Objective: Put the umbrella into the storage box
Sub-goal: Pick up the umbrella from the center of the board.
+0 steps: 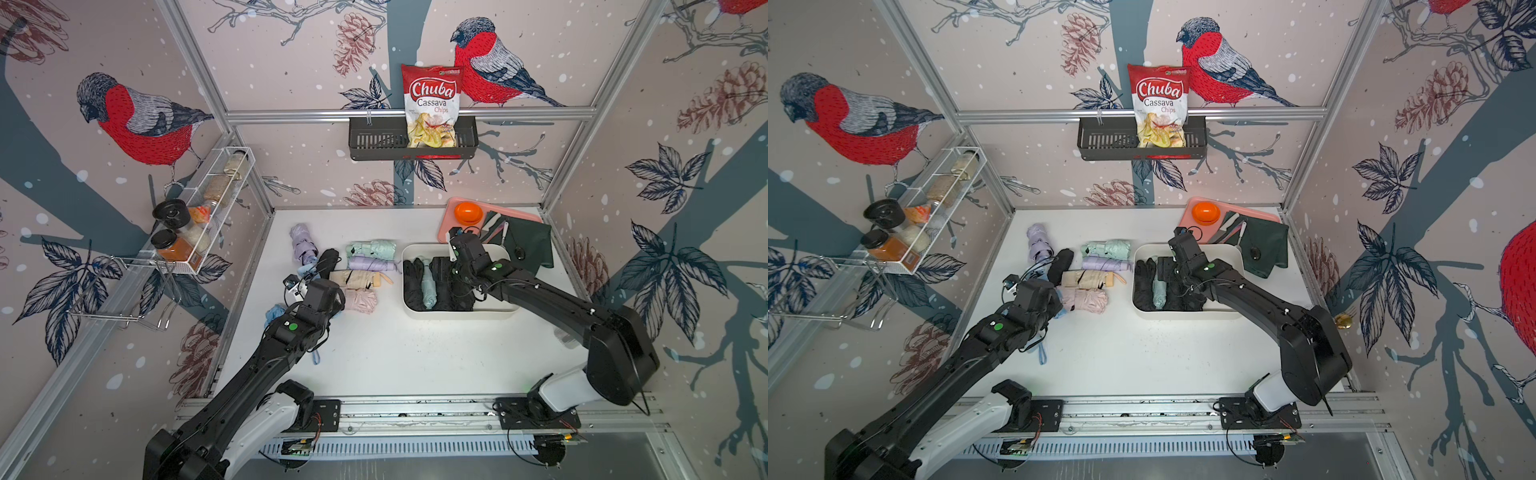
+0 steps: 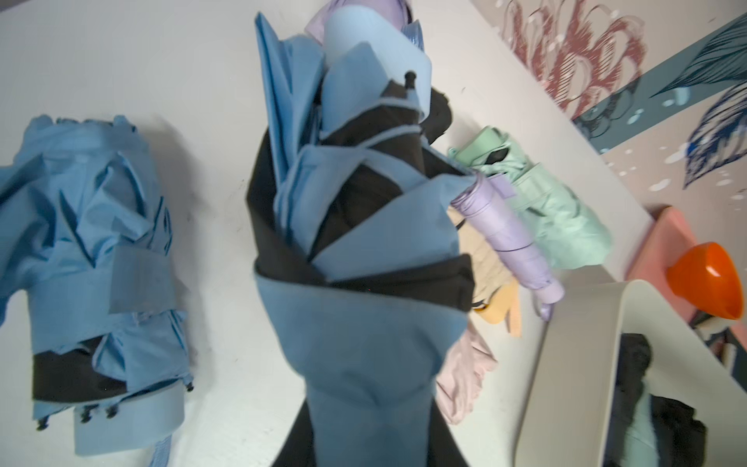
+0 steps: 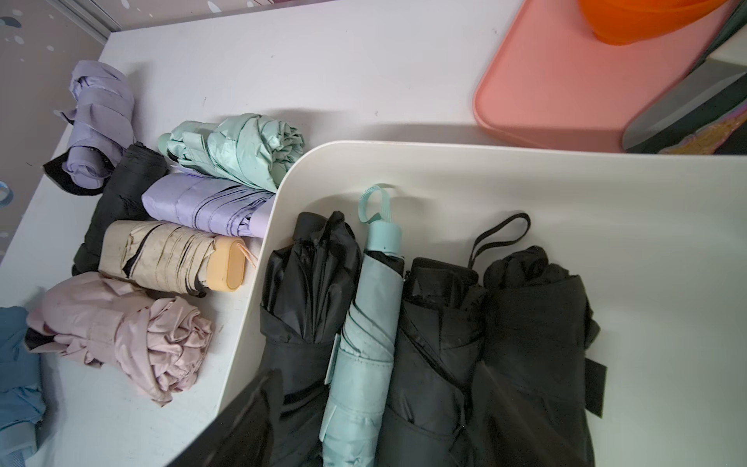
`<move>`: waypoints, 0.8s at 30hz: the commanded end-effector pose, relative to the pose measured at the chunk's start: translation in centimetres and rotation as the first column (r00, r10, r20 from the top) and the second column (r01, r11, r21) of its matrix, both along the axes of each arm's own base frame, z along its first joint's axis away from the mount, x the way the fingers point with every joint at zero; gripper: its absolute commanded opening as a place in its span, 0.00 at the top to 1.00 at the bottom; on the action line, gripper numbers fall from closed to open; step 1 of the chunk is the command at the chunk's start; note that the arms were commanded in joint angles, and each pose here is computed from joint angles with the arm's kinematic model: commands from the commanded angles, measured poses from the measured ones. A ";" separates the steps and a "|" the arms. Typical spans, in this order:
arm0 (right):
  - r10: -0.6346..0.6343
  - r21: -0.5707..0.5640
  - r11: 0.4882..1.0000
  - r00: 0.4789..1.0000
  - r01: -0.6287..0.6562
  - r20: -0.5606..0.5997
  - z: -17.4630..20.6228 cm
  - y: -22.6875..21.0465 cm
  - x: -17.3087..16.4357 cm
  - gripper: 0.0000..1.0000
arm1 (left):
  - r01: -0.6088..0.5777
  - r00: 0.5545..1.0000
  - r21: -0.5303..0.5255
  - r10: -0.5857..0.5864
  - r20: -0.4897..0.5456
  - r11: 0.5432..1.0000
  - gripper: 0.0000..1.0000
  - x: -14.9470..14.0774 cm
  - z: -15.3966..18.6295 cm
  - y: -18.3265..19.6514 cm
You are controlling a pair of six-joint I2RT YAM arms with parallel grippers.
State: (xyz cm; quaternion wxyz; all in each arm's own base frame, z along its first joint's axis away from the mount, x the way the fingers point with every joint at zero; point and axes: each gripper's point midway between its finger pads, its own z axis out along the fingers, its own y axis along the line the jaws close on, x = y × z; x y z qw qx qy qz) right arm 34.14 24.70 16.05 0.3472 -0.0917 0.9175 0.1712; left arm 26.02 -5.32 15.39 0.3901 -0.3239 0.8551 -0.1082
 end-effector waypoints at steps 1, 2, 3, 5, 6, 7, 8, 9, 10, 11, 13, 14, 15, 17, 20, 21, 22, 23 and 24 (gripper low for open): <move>0.005 0.086 0.996 1.000 -0.007 0.026 1.5 0.6 0.2 0.22 | 0.094 0.988 -0.005 -0.093 0.126 0.996 1.00 1.6 3.0 -1.5; 0.007 0.102 0.995 1.000 -0.010 0.026 1.7 0.5 0.2 0.22 | 0.128 0.979 -0.018 -0.123 0.164 0.992 1.00 2.1 3.6 -2.2; 0.011 0.122 0.992 1.000 -0.015 0.028 2.0 0.5 0.2 0.22 | 0.177 0.964 -0.035 -0.166 0.206 0.984 1.00 2.6 4.2 -3.2; 0.023 0.170 0.985 0.999 -0.028 0.029 2.5 0.4 0.1 0.23 | 0.290 0.914 -0.055 -0.260 0.311 0.955 1.00 3.5 5.8 -5.5; 0.033 0.198 0.980 0.999 -0.038 0.032 2.9 0.4 0.0 0.23 | 0.346 0.882 -0.063 -0.301 0.363 0.936 1.00 3.9 6.6 -6.6; 0.045 0.224 0.973 0.998 -0.051 0.035 3.1 0.5 -0.2 0.23 | 0.401 0.846 -0.066 -0.342 0.408 0.914 1.00 4.2 7.2 -7.7; 0.057 0.245 0.967 0.998 -0.065 0.038 3.4 0.5 -0.4 0.23 | 0.447 0.814 -0.065 -0.375 0.444 0.892 1.00 4.4 7.8 -8.7; 0.071 0.266 0.961 0.996 -0.081 0.045 3.8 0.6 -0.6 0.23 | 0.487 0.783 -0.063 -0.404 0.472 0.871 1.00 4.6 8.3 -9.6; 0.084 0.285 0.954 0.995 -0.097 0.055 4.2 0.7 -0.8 0.23 | 0.542 0.744 -0.056 -0.448 0.497 0.838 1.00 4.7 8.7 -10.8; 0.098 0.302 0.947 0.993 -0.113 0.065 4.6 0.8 -1.0 0.23 | 0.584 0.707 -0.048 -0.478 0.522 0.810 1.00 4.8 9.2 -11.8; 0.130 0.339 0.928 0.987 -0.153 0.092 5.5 1.2 -1.6 0.22 | 0.672 0.621 -0.037 -0.536 0.572 0.739 1.00 4.9 10.3 -13.9; 0.142 0.362 0.916 0.984 -0.172 0.107 6.0 1.3 -1.8 0.21 | 0.710 0.581 -0.032 -0.559 0.592 0.704 1.00 4.9 10.8 -14.8; 0.157 0.385 0.902 0.980 -0.194 0.125 6.6 1.5 -2.1 0.21 | 0.746 0.540 -0.028 -0.579 0.611 0.666 1.00 4.9 11.3 -15.8; 0.176 0.429 0.873 0.971 -0.229 0.161 7.8 1.6 -2.5 0.19 | 0.806 0.460 -0.013 -0.611 0.644 0.592 1.00 4.7 12.3 -17.3; 0.194 0.491 0.822 0.952 -0.290 0.237 10.1 1.8 -3.3 0.17 | 0.865 0.375 -0.012 -0.632 0.678 0.502 1.00 4.3 13.2 -19.0; 0.200 0.507 0.803 0.943 -0.313 0.265 10.8 1.9 -3.5 0.17 | 0.878 0.353 -0.012 -0.632 0.690 0.478 1.00 4.1 13.5 -19.4; 0.206 0.519 0.786 0.934 -0.336 0.292 11.5 2.1 -3.8 0.16 | 0.889 0.340 -0.017 -0.636 0.693 0.457 1.00 4.0 13.6 -19.7; 0.212 0.528 0.771 0.925 -0.356 0.315 12.0 2.2 -3.9 0.15 | 0.898 0.328 -0.019 -0.640 0.695 0.440 1.00 4.0 13.8 -20.0; 0.221 0.536 0.754 0.914 -0.381 0.340 12.7 2.4 -4.2 0.15 | 0.908 0.313 -0.023 -0.643 0.699 0.417 1.00 3.8 13.9 -20.3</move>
